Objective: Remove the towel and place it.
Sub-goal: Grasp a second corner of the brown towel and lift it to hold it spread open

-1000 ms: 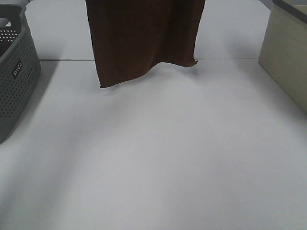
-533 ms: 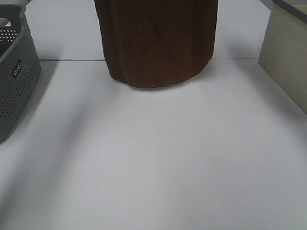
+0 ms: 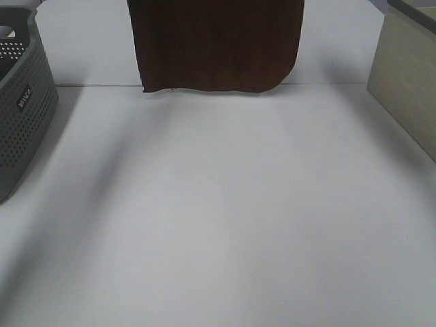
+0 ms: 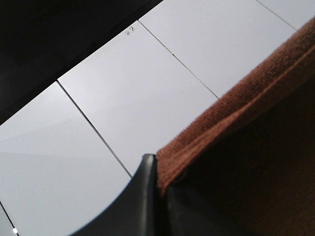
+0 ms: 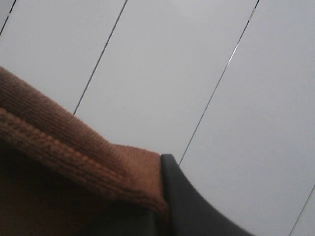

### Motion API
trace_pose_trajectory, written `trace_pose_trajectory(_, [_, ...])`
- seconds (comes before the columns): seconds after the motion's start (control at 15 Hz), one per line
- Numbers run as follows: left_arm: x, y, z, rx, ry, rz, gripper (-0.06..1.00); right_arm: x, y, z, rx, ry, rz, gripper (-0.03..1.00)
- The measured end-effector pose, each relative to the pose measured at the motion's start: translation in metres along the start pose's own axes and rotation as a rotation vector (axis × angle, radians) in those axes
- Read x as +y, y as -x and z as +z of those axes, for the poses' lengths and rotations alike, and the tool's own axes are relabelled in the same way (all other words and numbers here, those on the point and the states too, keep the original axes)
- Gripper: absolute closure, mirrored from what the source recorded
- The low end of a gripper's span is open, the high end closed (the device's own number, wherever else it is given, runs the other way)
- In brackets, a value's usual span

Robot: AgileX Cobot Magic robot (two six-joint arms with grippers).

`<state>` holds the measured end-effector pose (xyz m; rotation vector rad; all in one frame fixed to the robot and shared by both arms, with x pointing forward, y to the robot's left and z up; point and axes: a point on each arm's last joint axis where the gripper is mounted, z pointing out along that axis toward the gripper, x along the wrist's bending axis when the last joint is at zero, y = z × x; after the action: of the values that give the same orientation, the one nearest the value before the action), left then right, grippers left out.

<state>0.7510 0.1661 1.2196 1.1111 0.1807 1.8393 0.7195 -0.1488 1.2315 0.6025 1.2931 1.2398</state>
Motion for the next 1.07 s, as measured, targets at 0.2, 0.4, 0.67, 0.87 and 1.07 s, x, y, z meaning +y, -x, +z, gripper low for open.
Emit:
trace_pose_trajectory(0.2, [0.0,0.001,0.0,-0.017,0.006,-0.006,0.94,-0.001,0.0,0.0,0.001,-0.006,0.012,0.96])
trace_pose_trajectory(0.4, [-0.003,0.004,0.0,-0.057,-0.022,-0.041,0.94,-0.006,-0.001,0.0,0.017,-0.052,0.021,0.96])
trace_pose_trajectory(0.67, [-0.017,0.014,-0.002,-0.114,-0.208,-0.196,0.94,-0.02,-0.008,-0.003,0.088,-0.224,0.076,0.96])
trace_pose_trajectory(0.87, [-0.023,0.042,-0.014,-0.157,-0.635,-0.342,0.94,-0.033,-0.018,-0.012,0.194,-0.437,0.15,0.96])
trace_pose_trajectory(1.07, [-0.02,0.057,-0.04,-0.352,-0.999,-0.465,0.94,-0.031,-0.019,-0.029,0.282,-0.62,0.161,0.96])
